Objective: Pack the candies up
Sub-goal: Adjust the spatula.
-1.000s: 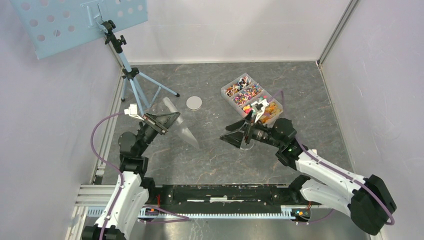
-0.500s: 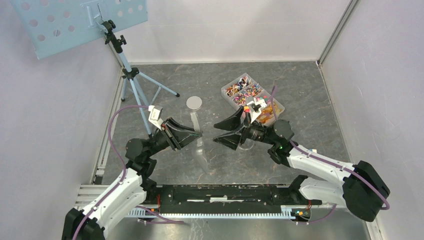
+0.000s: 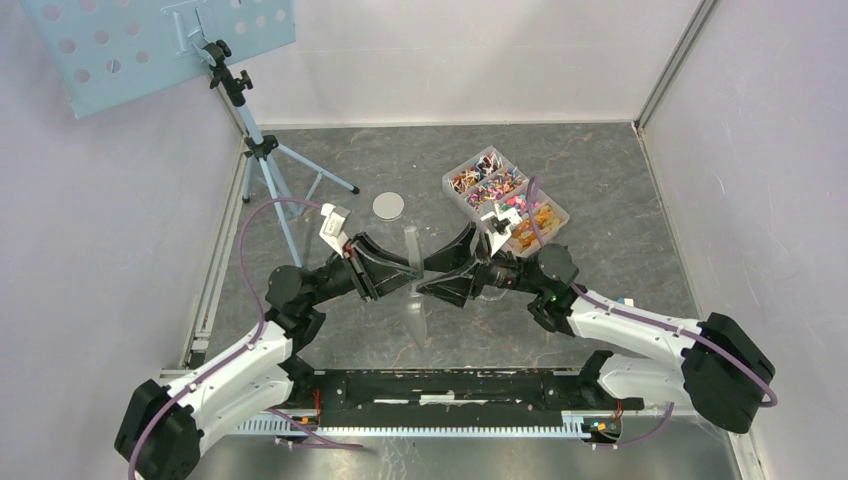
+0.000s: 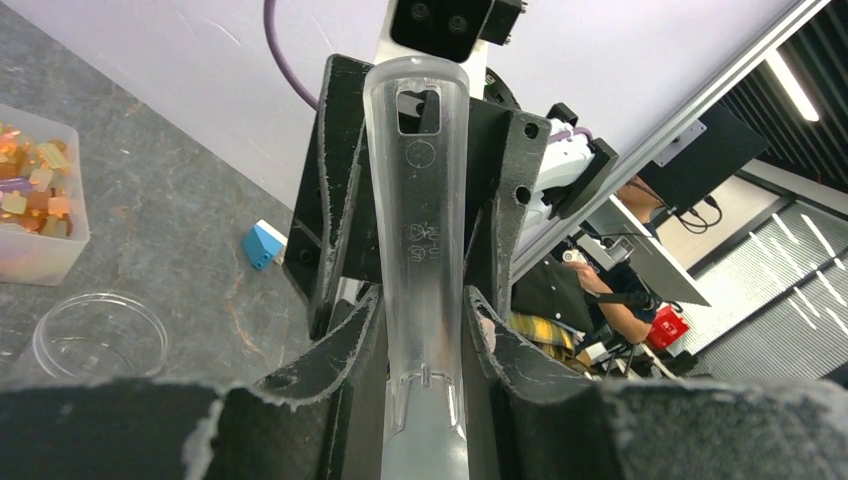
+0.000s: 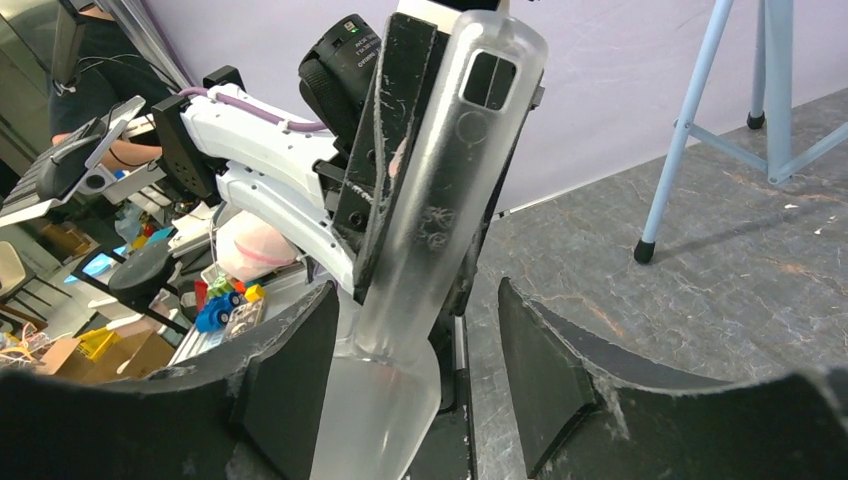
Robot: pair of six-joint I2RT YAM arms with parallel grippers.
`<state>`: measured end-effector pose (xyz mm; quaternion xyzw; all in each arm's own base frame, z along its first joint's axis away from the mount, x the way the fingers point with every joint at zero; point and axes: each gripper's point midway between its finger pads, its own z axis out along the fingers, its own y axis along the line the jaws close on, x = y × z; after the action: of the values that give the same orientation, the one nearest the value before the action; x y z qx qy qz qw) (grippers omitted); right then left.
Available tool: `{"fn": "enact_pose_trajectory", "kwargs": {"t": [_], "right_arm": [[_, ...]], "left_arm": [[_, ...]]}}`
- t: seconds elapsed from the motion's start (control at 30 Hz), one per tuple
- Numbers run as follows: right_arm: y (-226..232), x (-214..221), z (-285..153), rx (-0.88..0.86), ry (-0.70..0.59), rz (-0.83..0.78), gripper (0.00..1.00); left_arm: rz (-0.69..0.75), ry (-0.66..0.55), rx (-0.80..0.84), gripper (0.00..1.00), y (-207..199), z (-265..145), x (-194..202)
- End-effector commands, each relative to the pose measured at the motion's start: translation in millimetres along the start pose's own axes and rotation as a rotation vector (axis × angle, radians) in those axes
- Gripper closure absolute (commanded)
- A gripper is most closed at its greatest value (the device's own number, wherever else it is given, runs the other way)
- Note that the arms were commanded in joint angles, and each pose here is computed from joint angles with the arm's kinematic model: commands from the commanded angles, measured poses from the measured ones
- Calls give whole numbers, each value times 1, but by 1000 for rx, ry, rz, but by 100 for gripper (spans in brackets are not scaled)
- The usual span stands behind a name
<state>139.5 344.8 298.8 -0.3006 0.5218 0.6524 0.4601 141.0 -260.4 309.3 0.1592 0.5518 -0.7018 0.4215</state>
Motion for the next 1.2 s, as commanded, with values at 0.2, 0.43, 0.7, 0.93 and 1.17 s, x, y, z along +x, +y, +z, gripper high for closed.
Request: {"fn": "enact_pose_trajectory", "kwargs": {"t": [0.2, 0.43, 0.7, 0.93, 1.17], "right_arm": [[-3, -16, 9, 35, -57, -45, 59], [-6, -7, 4, 45, -36, -55, 78], [3, -1, 4, -8, 1, -74, 56], [-4, 7, 3, 17, 36, -70, 38], [-6, 9, 2, 28, 42, -73, 75]], "left_arm": [[141, -68, 78, 98, -25, 14, -19], [153, -62, 31, 68, -16, 14, -18], [183, -84, 18, 98, -17, 13, -23], [200, -75, 10, 98, -17, 11, -22], [212, -66, 12, 90, -18, 9, -20]]}}
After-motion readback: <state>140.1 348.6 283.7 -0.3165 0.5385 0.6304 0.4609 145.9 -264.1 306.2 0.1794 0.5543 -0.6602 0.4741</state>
